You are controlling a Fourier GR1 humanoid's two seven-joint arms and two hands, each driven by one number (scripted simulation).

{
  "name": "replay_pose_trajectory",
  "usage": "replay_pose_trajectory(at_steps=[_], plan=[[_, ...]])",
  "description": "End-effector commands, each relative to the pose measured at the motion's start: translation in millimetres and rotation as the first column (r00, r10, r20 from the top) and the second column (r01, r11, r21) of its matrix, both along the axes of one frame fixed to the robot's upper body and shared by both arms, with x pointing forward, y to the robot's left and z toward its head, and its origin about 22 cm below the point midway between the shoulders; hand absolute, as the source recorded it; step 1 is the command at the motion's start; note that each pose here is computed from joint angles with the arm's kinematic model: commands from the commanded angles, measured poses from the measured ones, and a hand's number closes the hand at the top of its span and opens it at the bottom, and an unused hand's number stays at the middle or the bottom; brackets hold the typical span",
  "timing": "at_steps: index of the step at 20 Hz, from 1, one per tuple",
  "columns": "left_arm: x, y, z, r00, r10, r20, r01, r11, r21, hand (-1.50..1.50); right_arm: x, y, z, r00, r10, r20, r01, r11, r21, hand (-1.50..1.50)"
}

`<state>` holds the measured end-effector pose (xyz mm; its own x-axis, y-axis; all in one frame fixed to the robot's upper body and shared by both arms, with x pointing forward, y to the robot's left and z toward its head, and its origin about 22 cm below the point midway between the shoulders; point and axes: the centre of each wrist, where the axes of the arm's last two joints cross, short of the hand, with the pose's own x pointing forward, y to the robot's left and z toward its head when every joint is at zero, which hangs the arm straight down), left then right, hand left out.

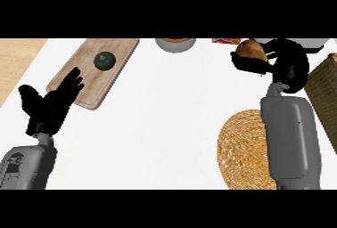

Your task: Pick the pear from the placemat and place it in the basket

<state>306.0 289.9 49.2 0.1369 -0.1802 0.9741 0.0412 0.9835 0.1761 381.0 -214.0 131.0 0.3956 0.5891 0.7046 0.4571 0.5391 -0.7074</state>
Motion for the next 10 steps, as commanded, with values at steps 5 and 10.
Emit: replay_pose_trajectory(at_steps=[5, 10], plan=[[9.6, -6.8, 7.4, 1.0, -0.01, 0.003, 0.01, 1.0, 0.012, 0.0, 39.8, 71.8, 93.2, 0.92, -0.301, 0.251, 0.303, 0.953, 0.03, 1.5], [10.2, -9.5, 4.1, 1.0, 0.002, -0.007, -0.002, 1.0, 0.009, 0.0, 60.4, 92.1, 128.3, 0.882, -0.405, 0.241, 0.424, 0.905, -0.03, 1.5]])
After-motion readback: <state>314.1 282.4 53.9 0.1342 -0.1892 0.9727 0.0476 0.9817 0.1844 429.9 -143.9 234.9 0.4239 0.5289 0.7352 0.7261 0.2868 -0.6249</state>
